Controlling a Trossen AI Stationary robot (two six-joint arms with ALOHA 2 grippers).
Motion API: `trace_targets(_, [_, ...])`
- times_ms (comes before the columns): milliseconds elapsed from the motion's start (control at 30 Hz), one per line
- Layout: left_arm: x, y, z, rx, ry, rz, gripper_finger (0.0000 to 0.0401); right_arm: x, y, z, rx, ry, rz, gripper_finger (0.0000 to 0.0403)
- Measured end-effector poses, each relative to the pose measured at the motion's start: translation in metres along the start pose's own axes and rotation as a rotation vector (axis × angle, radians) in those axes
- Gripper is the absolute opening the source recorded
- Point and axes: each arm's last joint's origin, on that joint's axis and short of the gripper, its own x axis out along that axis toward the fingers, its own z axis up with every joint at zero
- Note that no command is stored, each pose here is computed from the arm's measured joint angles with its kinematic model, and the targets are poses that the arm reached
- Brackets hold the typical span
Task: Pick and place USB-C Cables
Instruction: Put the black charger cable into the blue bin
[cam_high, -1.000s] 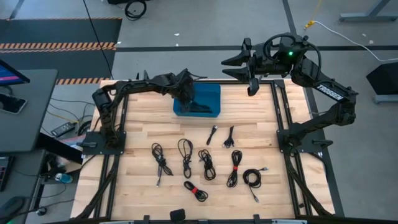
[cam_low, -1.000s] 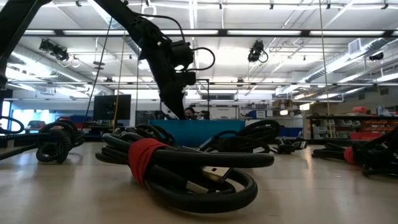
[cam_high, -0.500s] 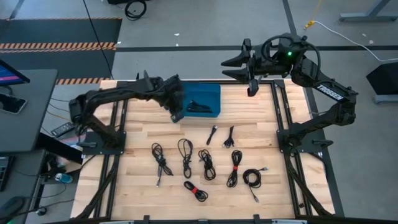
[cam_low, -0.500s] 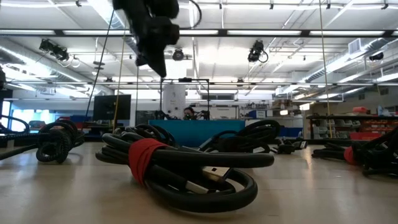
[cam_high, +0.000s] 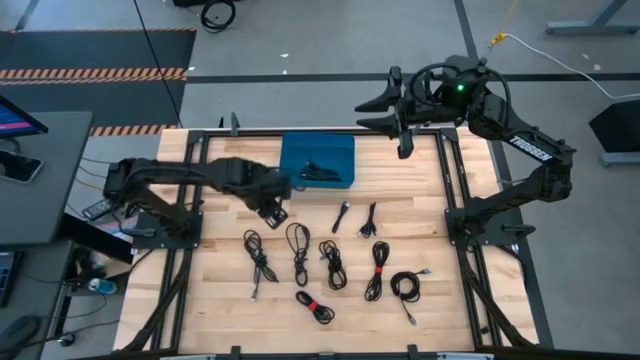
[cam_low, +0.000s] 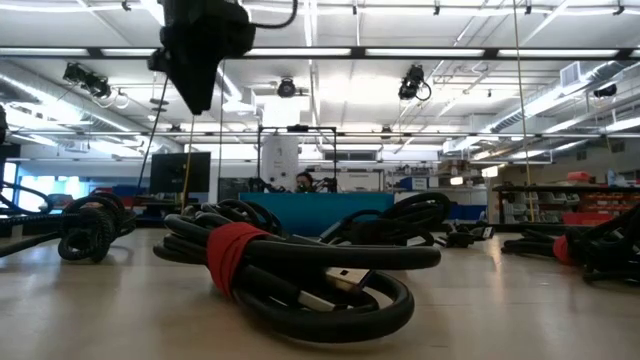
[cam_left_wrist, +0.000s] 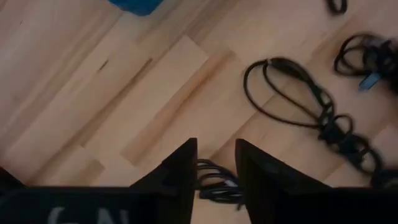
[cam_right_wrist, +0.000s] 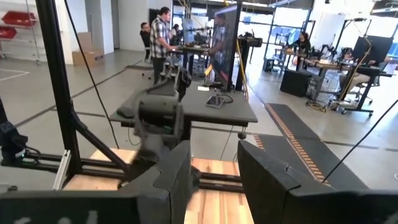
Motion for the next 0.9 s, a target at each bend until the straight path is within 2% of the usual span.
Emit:
trace_targets(267, [-0.007, -0.027, -0.030, -0.230, 0.000, -0.019, 0.0183, 0.000, 0.001, -0.004, -0.032, 0.037, 0.005, 0.0139])
trace_targets(400, [-0.011, -0.036, -0.052, -0.352, 0.032, 0.008, 0.0202, 0.000, 0.001, -0.006, -0.028, 0.053, 0.008, 0.0139])
trace_targets(700, [-0.018, -0.058, -0.096, -0.670, 0.066, 0.033, 0.0197, 0.000, 0.001, -0.006, -0.027, 0.056, 0.008, 0.0139])
trace_targets(900, [0.000, -0.079, -0.113, -0.706, 0.143, 0.087, 0.0193, 0.000, 0.001, -0.006, -0.036, 0.056, 0.009, 0.0139])
